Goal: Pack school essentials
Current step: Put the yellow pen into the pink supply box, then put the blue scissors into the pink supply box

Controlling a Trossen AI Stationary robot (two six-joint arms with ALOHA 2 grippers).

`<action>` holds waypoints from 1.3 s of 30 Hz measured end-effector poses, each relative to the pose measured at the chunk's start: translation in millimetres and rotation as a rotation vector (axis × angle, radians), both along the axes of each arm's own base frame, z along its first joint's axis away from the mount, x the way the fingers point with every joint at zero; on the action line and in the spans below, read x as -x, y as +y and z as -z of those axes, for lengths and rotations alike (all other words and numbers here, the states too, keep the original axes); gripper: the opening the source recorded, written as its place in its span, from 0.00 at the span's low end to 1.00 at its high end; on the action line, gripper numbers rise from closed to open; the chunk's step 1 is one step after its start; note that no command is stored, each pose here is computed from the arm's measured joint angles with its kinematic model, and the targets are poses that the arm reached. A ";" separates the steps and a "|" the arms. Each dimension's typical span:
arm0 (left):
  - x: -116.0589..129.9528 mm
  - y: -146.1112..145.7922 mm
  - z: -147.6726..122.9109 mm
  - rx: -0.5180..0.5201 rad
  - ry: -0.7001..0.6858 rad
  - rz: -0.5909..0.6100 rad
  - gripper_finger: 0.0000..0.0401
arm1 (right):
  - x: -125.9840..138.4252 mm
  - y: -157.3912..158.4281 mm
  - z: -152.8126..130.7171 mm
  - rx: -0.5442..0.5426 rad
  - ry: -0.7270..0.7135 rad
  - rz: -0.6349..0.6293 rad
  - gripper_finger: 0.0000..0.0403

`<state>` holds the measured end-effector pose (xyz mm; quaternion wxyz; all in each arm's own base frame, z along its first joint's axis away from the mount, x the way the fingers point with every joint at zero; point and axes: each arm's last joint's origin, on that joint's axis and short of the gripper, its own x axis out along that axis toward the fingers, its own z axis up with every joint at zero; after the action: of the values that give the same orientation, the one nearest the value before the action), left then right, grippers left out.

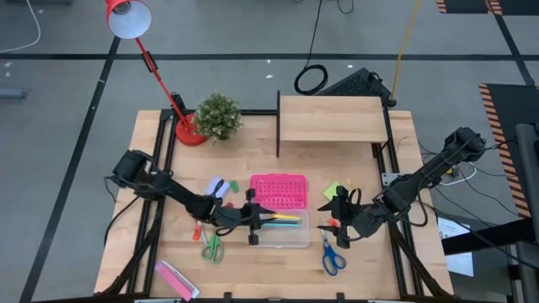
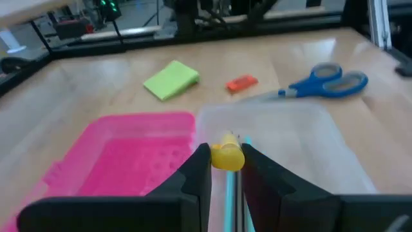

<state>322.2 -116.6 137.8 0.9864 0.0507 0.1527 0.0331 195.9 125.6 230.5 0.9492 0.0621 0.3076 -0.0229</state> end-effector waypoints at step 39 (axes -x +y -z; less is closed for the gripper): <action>23.4 -16.2 -37.5 -0.009 0.007 0.015 0.52 | -1.1 2.8 4.2 -0.087 0.020 0.058 0.62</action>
<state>298.9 -132.8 175.3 0.9859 0.0562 0.1554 0.0262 197.0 128.4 226.2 0.9415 0.1118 0.3156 -0.0378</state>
